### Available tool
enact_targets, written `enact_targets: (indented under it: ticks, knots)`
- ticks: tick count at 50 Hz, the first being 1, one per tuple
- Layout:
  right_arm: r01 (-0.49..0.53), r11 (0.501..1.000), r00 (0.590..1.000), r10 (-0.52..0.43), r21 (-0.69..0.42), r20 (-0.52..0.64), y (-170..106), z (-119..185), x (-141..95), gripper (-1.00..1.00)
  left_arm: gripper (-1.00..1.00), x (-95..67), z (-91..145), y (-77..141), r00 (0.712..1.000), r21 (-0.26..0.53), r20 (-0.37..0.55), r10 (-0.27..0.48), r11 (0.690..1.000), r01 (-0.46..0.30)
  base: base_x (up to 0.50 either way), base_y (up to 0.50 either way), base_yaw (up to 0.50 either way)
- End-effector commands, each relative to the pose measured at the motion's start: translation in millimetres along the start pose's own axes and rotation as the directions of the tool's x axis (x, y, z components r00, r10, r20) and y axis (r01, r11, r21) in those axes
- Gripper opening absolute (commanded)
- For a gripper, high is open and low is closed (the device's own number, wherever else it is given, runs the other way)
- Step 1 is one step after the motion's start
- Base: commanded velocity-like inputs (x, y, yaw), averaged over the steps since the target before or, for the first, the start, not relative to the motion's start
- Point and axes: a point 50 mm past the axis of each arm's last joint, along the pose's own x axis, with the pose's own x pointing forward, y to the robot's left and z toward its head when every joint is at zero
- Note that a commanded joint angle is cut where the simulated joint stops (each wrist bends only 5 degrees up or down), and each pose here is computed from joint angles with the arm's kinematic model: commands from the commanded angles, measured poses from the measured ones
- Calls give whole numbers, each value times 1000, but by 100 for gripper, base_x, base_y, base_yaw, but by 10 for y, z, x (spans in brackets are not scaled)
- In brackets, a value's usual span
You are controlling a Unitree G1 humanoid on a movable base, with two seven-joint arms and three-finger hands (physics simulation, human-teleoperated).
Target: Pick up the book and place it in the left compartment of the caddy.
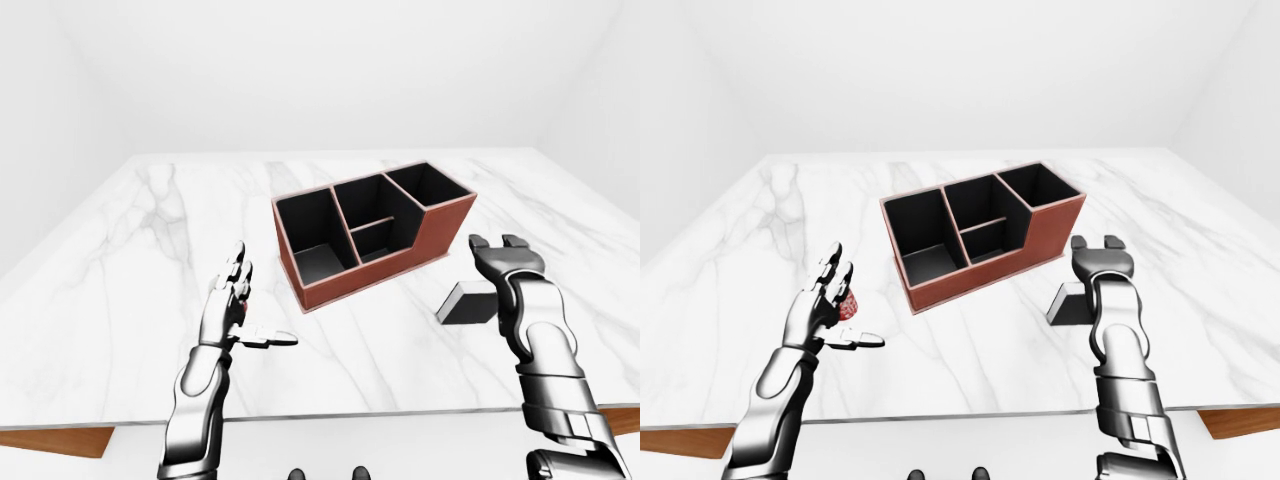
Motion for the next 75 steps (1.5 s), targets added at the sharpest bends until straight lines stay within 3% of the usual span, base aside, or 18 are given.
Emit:
enact_targets:
  ticks: [1, 10, 17, 27, 39, 56, 57, 58, 59, 75]
  knots:
    - [28, 993, 976, -52, -116, -210, -137, -379, -20, 100, 100, -19, 15, -6, 1000, -1, 7, -14, 1000, 14, 0, 0, 0]
    - [-102, 990, 977, 82, -95, -197, 82, -410, 149, 100, 100, -37, 8, -37, 1000, 3, 3, -25, 1000, 25, 0, 0, 0]
    - [-246, 969, 965, 244, -13, -98, 206, -243, 411, 100, 100, -21, -21, -49, 999, 6, -10, -33, 999, 33, 0, 0, 0]
    - [-325, 945, 945, 327, 42, -30, 251, -182, 517, 100, 100, -41, -10, -54, 999, 8, -5, -35, 999, 35, 0, 0, 0]
    - [-291, 946, 956, 292, 145, 13, 304, -163, 650, 100, 100, -38, -38, -78, 999, 11, -18, -40, 999, 40, 0, 0, 0]
    - [-127, 933, 991, 135, 337, 1, 314, -93, 765, 100, 100, -58, -54, -103, 999, 21, -26, -45, 999, 46, 0, 0, 0]
    - [-125, 932, 991, 132, 339, 1, 316, -91, 765, 54, 100, -55, -58, -103, 999, 21, -28, -45, 999, 45, 0, 0, 0]
    - [-112, 931, 993, 119, 348, -1, 304, -91, 766, -39, 100, -53, -61, -103, 999, 21, -29, -45, 999, 45, 0, 0, 0]
    - [-116, 931, 992, 123, 346, 1, 306, -87, 767, -100, 100, -51, -63, -104, 999, 22, -30, -45, 999, 45, 0, 0, 0]
    - [-104, 924, 995, 102, 368, 25, 218, -36, 770, -100, 100, -55, -85, -115, 998, 27, -41, -48, 998, 49, 0, 0, 0]
